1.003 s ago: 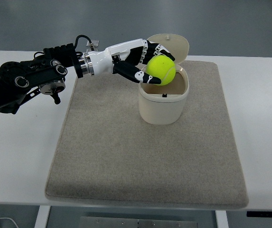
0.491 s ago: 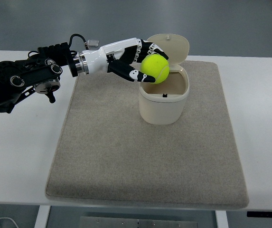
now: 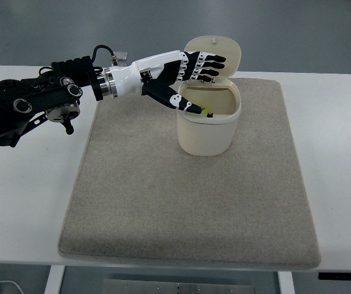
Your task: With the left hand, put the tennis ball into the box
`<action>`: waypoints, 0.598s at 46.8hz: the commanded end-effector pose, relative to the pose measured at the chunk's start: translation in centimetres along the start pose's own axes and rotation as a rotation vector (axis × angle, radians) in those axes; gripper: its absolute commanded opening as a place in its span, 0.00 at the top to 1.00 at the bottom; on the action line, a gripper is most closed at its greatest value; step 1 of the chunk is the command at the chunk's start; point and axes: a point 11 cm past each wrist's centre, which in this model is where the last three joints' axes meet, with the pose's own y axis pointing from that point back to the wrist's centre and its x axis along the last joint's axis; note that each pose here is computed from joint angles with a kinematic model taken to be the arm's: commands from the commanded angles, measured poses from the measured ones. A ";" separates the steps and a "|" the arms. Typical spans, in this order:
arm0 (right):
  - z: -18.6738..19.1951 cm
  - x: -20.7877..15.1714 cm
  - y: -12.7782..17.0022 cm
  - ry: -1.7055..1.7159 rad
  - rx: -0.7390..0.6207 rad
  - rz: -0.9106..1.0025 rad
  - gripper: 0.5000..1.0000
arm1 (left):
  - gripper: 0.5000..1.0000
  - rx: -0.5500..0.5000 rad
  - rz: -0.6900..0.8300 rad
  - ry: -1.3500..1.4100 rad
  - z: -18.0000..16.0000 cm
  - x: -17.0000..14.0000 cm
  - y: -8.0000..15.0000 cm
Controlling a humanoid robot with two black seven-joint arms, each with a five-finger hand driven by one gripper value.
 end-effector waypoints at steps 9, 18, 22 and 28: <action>0.0 0.0 0.0 0.000 0.000 0.000 0.12 | 0.20 -0.149 0.070 -0.008 4.8 1.4 0.0; 0.0 0.0 0.0 0.000 0.000 0.000 0.12 | 0.27 -0.315 0.295 -0.024 9.2 5.9 1.6; 0.0 0.0 0.0 0.000 0.000 0.000 0.12 | 0.26 -0.363 0.416 -0.032 10.4 8.3 2.7; 0.0 0.0 0.0 0.000 0.000 0.000 0.12 | 0.27 -0.412 0.601 0.053 9.9 12.5 5.9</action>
